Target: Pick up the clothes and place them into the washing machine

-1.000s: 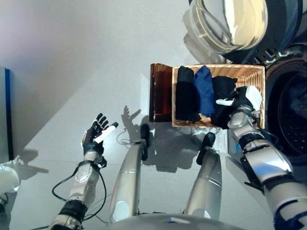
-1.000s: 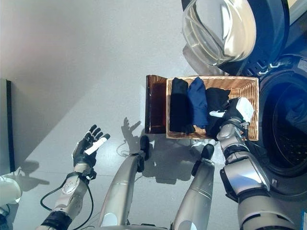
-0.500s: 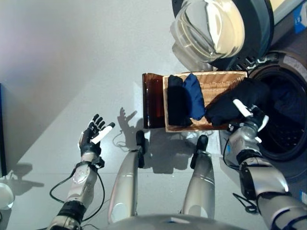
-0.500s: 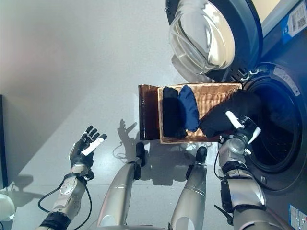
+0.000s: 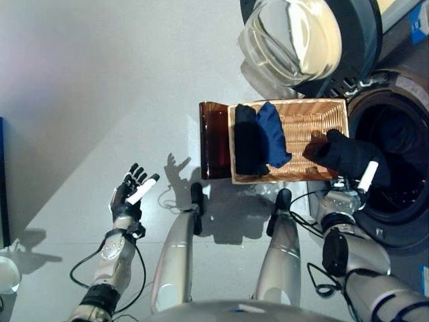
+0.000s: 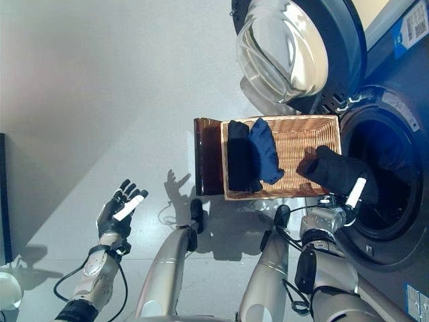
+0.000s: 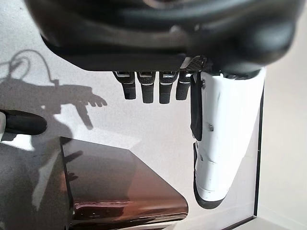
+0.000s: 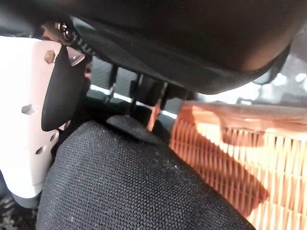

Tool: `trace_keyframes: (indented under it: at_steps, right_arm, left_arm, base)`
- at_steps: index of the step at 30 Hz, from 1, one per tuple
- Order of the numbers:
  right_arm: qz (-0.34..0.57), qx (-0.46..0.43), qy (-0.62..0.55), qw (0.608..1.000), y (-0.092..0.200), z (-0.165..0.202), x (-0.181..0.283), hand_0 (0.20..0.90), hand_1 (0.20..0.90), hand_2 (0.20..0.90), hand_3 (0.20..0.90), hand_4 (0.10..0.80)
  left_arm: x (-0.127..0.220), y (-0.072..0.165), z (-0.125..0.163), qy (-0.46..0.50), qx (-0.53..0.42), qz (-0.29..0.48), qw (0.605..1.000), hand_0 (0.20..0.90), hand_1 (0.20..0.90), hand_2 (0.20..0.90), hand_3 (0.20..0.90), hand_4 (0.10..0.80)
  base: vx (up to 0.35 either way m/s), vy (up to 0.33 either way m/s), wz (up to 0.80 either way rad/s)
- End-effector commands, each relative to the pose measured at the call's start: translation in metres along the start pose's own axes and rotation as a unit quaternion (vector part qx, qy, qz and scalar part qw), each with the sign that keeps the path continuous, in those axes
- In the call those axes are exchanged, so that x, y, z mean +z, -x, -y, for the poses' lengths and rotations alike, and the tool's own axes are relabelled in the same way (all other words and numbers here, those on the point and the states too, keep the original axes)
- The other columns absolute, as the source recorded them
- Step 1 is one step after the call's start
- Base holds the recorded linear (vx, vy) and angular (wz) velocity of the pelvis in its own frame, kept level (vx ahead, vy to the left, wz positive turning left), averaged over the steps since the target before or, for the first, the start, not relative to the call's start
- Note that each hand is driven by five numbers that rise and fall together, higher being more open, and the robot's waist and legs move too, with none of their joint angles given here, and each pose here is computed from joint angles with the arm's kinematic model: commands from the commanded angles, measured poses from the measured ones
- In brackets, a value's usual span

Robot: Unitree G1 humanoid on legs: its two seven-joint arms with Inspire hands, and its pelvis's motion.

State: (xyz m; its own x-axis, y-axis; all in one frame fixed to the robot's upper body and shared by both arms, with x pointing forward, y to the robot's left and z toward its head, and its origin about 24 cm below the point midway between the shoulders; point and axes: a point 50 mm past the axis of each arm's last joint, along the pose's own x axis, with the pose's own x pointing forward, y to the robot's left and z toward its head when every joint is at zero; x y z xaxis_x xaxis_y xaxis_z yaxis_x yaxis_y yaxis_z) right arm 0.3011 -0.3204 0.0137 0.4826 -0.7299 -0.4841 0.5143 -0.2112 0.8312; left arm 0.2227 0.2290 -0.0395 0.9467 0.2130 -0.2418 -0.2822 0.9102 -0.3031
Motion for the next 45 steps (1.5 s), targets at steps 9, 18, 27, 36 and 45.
trace_keyframes:
  at_steps: [9, 18, 27, 36, 45]
  right_arm:
    - [0.169, 0.074, -0.086, 0.979, -0.004, -0.084, 0.082, 0.2, 0.2, 0.2, 0.2, 0.3]
    - [0.235, 0.048, -0.126, 0.963, -0.005, -0.1, 0.133, 0.2, 0.2, 0.2, 0.2, 0.3]
    - [0.288, 0.033, -0.143, 0.946, 0.0, -0.109, 0.171, 0.2, 0.2, 0.2, 0.2, 0.3]
    - [0.28, 0.046, -0.126, 0.95, 0.0, -0.11, 0.16, 0.9, 0.9, 0.9, 0.9, 0.8]
    - [0.264, 0.058, -0.107, 0.957, -0.002, -0.111, 0.151, 0.9, 0.9, 0.9, 0.9, 0.8]
  left_arm:
    - [0.013, 0.009, -0.021, -0.015, 0.026, 0.035, 0.999, 0.9, 0.9, 0.9, 0.9, 0.8]
    - [0.009, 0.012, -0.028, -0.026, 0.033, 0.022, 0.999, 0.9, 0.9, 0.9, 0.9, 0.8]
    - [0.007, 0.016, -0.034, -0.03, 0.039, 0.015, 0.999, 0.9, 0.9, 0.9, 0.9, 0.8]
    - [0.008, 0.013, -0.03, -0.029, 0.034, 0.018, 0.999, 0.9, 0.9, 0.9, 0.9, 0.8]
    - [0.01, 0.014, -0.036, -0.023, 0.047, 0.022, 0.998, 0.9, 0.9, 0.9, 0.9, 0.8]
  base:
    - [-0.003, 0.0, -0.02]
    - [0.005, 0.0, -0.02]
    - [0.003, 0.007, -0.02]
    - [0.0, -0.003, -0.02]
    - [0.0, 0.0, 0.0]
